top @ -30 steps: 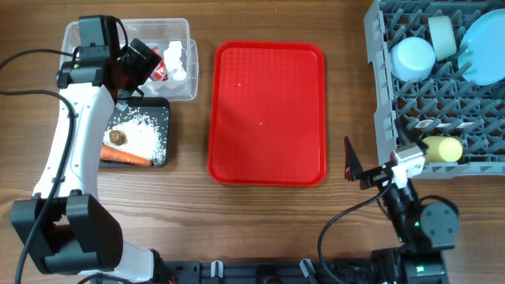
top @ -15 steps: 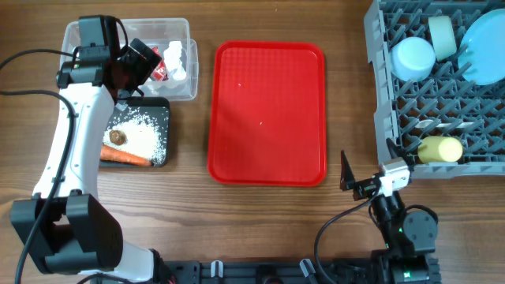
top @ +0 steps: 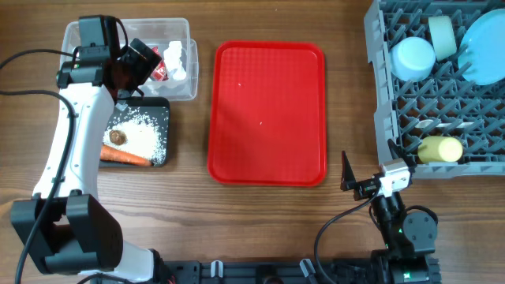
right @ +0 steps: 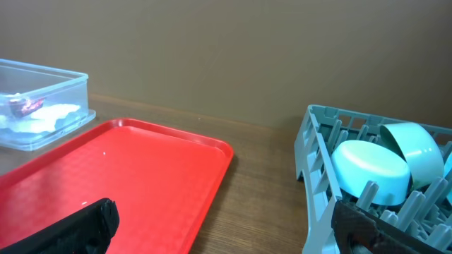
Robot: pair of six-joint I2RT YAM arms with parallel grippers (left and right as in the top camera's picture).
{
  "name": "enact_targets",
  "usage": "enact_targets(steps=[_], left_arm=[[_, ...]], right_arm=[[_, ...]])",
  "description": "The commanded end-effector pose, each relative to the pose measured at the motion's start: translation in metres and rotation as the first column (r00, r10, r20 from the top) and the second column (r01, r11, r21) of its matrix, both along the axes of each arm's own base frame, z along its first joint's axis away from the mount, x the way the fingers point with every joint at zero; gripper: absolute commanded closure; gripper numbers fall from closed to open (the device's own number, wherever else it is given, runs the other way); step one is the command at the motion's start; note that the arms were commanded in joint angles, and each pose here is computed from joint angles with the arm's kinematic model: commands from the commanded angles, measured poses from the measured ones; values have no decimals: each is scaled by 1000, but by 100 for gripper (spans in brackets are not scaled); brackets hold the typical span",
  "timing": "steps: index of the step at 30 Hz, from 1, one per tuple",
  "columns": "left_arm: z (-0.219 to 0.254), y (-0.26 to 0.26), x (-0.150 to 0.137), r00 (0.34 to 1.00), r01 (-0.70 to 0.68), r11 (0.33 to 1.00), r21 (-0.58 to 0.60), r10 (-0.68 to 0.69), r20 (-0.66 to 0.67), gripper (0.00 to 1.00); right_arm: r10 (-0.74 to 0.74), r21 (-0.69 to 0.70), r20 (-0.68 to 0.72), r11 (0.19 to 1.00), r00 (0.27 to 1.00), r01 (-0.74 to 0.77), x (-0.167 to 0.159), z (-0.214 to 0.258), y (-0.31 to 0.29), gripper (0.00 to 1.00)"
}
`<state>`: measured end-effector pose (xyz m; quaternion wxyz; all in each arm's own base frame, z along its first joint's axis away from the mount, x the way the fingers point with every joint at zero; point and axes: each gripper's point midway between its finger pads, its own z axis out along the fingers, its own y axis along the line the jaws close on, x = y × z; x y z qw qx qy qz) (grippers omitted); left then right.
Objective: Sort waste into correct bins and load items into the dishwasher rack
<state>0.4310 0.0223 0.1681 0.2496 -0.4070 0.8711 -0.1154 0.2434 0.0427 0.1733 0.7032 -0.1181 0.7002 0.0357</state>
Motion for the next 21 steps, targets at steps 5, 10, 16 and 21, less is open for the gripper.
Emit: enact_targets(steps=[5,10,16,21], left_arm=[[8,1,1,1000,-12,1000,-9,12,22,0],[8,1,1,1000,-12,1000,-9,12,22,0],[8,1,1,1000,-13,1000,-9,13,18,0],[12,0,-3,1000,-11,1000,-6,11,21,0]], right_arm=[[-12,-10,18,1000,1000,12,0,3,-2,0],[-12,-10,18,1000,1000,12,0,3,-2,0],[-12,-10,18,1000,1000,12,0,3,-2,0],[-12,-10,18,1000,1000,12,0,3,-2,0]])
